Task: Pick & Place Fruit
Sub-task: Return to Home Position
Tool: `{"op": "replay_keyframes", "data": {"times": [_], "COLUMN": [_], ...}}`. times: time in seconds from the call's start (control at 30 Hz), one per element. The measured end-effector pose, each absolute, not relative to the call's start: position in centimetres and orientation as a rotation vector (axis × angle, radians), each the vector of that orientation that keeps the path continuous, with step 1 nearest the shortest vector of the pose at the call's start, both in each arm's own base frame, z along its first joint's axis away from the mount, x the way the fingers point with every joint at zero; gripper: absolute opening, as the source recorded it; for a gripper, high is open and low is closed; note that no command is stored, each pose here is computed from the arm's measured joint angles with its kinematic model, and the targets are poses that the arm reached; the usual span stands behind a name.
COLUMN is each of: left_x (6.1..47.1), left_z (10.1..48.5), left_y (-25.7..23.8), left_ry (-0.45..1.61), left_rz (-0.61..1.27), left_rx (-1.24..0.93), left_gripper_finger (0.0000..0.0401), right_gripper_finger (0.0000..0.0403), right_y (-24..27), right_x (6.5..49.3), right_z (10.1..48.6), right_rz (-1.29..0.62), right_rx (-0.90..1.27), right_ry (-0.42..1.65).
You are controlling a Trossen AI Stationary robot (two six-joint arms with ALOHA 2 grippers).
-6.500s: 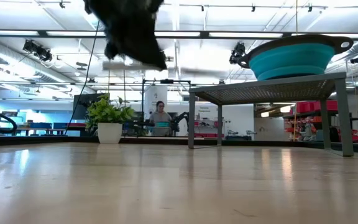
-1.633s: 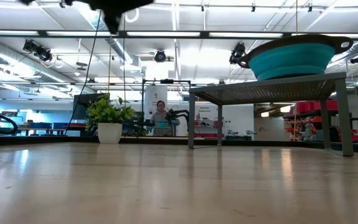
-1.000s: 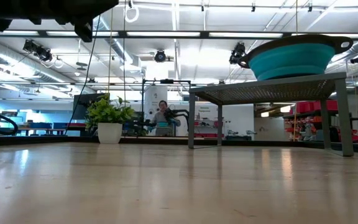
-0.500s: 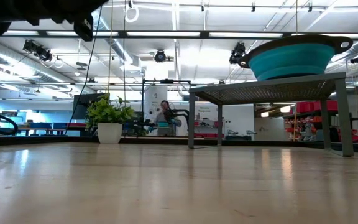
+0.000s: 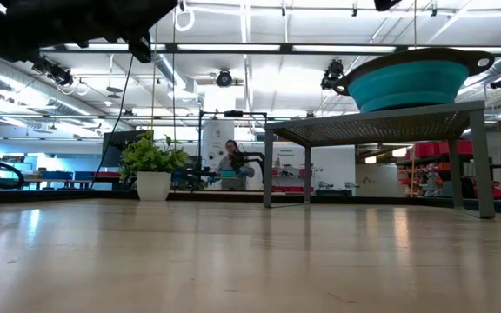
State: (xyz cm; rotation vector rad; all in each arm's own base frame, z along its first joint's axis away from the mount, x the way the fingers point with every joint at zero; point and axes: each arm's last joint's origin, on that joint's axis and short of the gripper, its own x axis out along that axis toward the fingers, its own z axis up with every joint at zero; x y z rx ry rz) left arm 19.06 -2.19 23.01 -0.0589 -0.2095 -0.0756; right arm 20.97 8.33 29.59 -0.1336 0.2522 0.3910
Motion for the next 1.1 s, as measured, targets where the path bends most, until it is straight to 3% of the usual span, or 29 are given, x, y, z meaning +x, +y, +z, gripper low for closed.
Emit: {"op": "replay_keyframes", "data": {"times": [0.43,0.73,0.93,1.1], "left_x": [16.5,15.8,16.1,15.8], "left_z": [24.2,24.0,23.5,21.8], "left_y": [-1.8,-1.7,-1.8,-1.7], "left_ry": [-0.170,-0.122,-0.097,-0.133], "left_rz": [-0.077,-0.075,-0.109,-0.086], "left_rx": [-0.057,-0.025,-0.010,-0.022], "left_gripper_finger": [0.0011,0.0010,0.0008,0.0008], "right_gripper_finger": [0.0003,0.0003,0.0003,0.0003], "right_y": [8.5,9.8,9.4,8.9], "right_x": [16.0,13.9,14.1,14.2], "right_z": [31.1,26.7,25.1,22.6], "right_rz": [0.385,0.414,0.528,0.593], "right_rx": [-0.094,-0.117,-0.110,-0.077], "right_ry": [0.269,0.362,0.206,0.197]}}
